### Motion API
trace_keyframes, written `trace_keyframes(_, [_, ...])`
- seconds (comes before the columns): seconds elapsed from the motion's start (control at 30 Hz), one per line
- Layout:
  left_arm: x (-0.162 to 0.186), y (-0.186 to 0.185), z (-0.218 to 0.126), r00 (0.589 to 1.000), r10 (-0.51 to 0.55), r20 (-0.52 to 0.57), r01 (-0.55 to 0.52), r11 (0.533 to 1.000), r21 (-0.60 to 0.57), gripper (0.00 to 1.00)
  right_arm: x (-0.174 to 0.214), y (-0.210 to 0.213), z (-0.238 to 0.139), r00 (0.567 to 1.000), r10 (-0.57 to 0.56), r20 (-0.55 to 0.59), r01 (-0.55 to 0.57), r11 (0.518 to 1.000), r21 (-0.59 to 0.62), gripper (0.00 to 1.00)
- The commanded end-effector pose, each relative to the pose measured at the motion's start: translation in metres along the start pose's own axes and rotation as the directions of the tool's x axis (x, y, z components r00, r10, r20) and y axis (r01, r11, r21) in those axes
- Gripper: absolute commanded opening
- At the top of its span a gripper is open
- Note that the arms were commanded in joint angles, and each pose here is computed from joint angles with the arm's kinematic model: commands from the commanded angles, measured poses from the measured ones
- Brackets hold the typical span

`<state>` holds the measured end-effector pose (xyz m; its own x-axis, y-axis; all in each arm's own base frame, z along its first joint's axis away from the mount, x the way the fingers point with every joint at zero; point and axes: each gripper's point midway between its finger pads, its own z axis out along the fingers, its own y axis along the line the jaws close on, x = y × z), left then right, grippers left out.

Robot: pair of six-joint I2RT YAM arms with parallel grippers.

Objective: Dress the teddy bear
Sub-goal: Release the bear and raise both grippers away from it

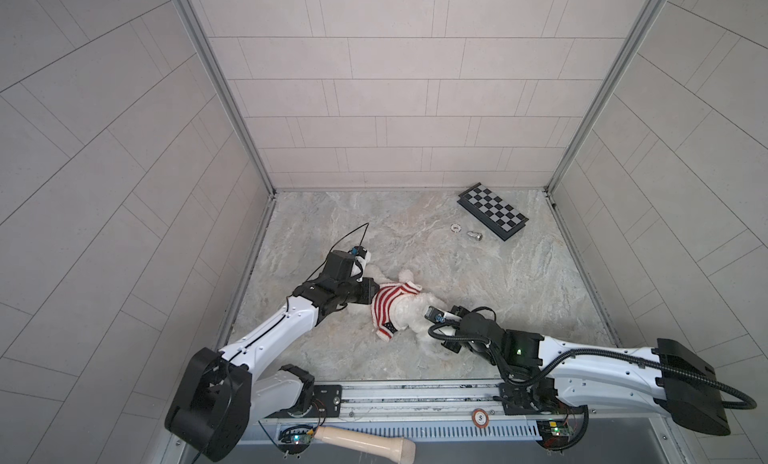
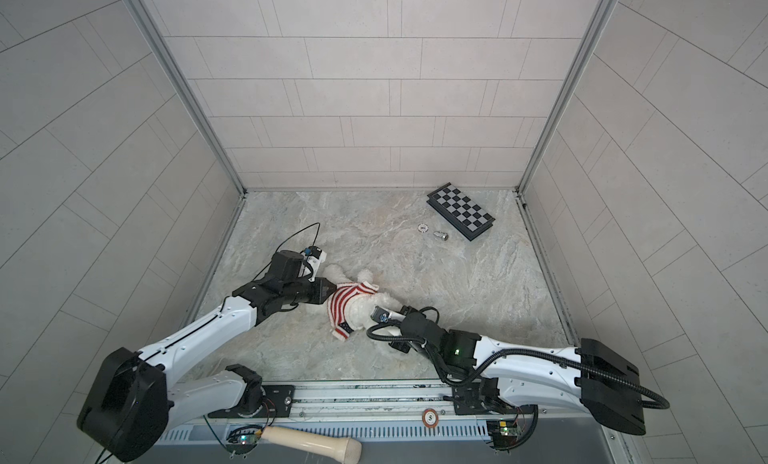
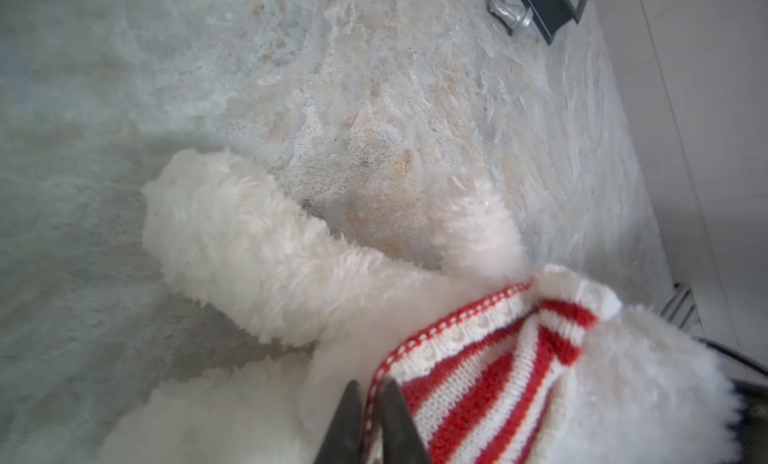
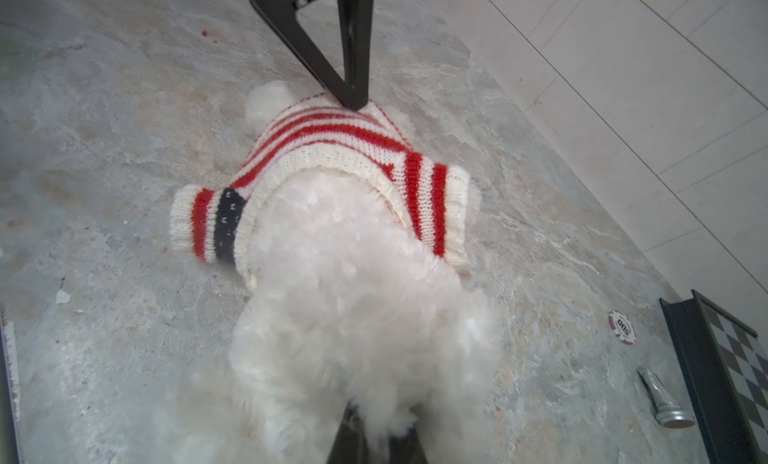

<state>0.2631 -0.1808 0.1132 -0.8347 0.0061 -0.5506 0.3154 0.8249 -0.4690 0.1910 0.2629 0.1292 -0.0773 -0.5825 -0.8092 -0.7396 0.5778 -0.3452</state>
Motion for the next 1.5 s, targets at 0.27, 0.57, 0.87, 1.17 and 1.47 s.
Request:
trace_keyframes(0.27, [-0.018,-0.007,-0.076,0.937,0.301,0.177,-0.255,0.936,-0.244,0.8,-0.039,-0.051,-0.006,0.795,0.605,0.046,-0.606,0.796,0.013,0.0])
trace_keyframes(0.57, [0.002,-0.053,-0.051,0.941,0.168,0.293,-0.195,0.979,0.066,0.76,-0.018,-0.05,0.018,0.703,0.709,-0.058,-0.705,0.705,0.074,0.02])
trace_keyframes(0.87, [0.023,-0.061,-0.039,0.932,0.26,0.253,-0.271,0.963,0.006,0.76,-0.025,-0.049,0.008,0.672,0.74,-0.011,-0.74,0.672,0.009,0.52])
trace_keyframes(1.17, [0.044,-0.109,-0.016,0.804,0.578,0.138,-0.566,0.816,-0.119,0.78,0.024,-0.116,-0.028,0.537,0.841,0.071,-0.843,0.53,0.093,0.68])
trace_keyframes(1.47, [0.072,-0.139,0.026,0.464,0.872,-0.156,-0.87,0.415,-0.266,0.75,0.069,-0.16,-0.048,0.433,0.889,0.15,-0.899,0.411,0.153,0.7])
